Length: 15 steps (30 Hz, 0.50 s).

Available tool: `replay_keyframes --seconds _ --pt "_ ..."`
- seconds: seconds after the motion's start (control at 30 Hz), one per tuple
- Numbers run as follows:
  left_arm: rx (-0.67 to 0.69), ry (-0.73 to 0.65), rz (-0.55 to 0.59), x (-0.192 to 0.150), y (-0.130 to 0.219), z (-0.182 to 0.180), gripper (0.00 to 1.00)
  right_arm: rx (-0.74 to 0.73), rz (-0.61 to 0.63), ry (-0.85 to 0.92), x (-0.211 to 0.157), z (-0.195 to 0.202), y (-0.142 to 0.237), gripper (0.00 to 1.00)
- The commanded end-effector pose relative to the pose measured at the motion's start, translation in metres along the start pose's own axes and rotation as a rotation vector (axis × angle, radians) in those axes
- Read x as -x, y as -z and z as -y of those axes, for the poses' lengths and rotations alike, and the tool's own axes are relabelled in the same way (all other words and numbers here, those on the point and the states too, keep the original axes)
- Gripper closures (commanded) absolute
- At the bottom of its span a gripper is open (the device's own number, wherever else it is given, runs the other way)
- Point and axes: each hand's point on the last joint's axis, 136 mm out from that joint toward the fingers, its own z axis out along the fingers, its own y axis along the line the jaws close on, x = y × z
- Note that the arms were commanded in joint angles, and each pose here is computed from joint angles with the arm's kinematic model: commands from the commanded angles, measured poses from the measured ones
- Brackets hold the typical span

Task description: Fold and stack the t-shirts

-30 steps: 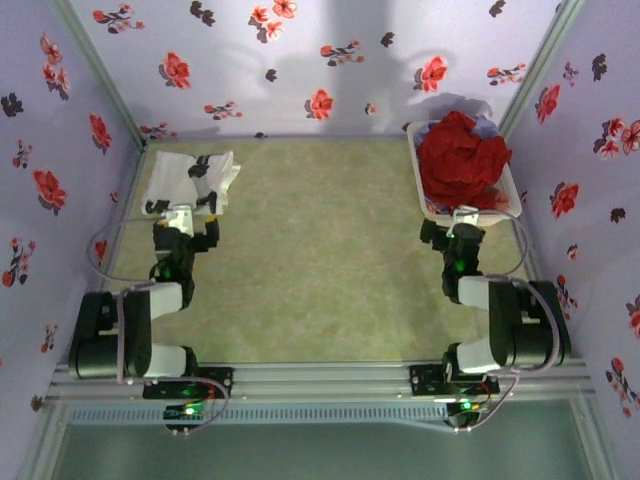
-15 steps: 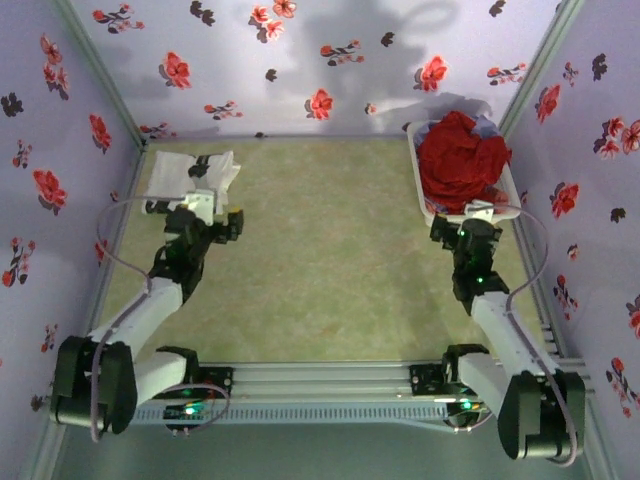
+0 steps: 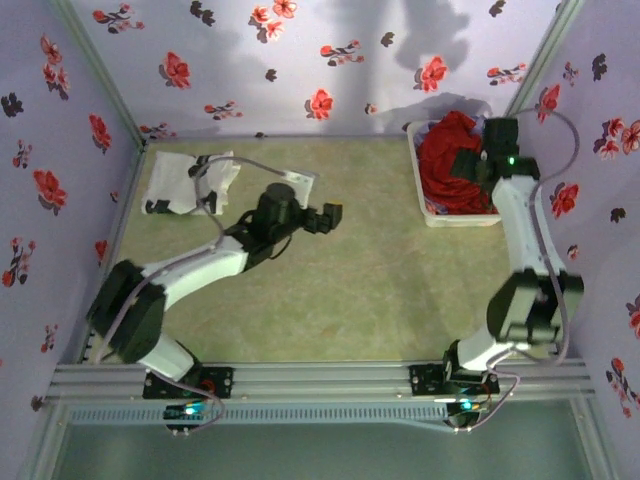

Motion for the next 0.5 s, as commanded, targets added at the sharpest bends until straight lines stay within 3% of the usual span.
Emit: replay_keyframes --seconds 0.0,0.37,0.47 --pt "-0.08 0.055 0.039 0.014 -0.023 0.043 0.01 0.027 -0.2 0.036 -0.017 -0.002 -0.026 0.18" --pt "-0.135 0.182 -0.032 -0.008 -0.069 0.079 0.01 0.069 -0.306 -0.017 -0.008 -0.01 -0.098 0.44" --pt "-0.134 0.203 -0.039 -0.011 -0.075 0.08 0.01 0.069 -0.303 -0.009 -0.003 -0.012 -0.111 0.56"
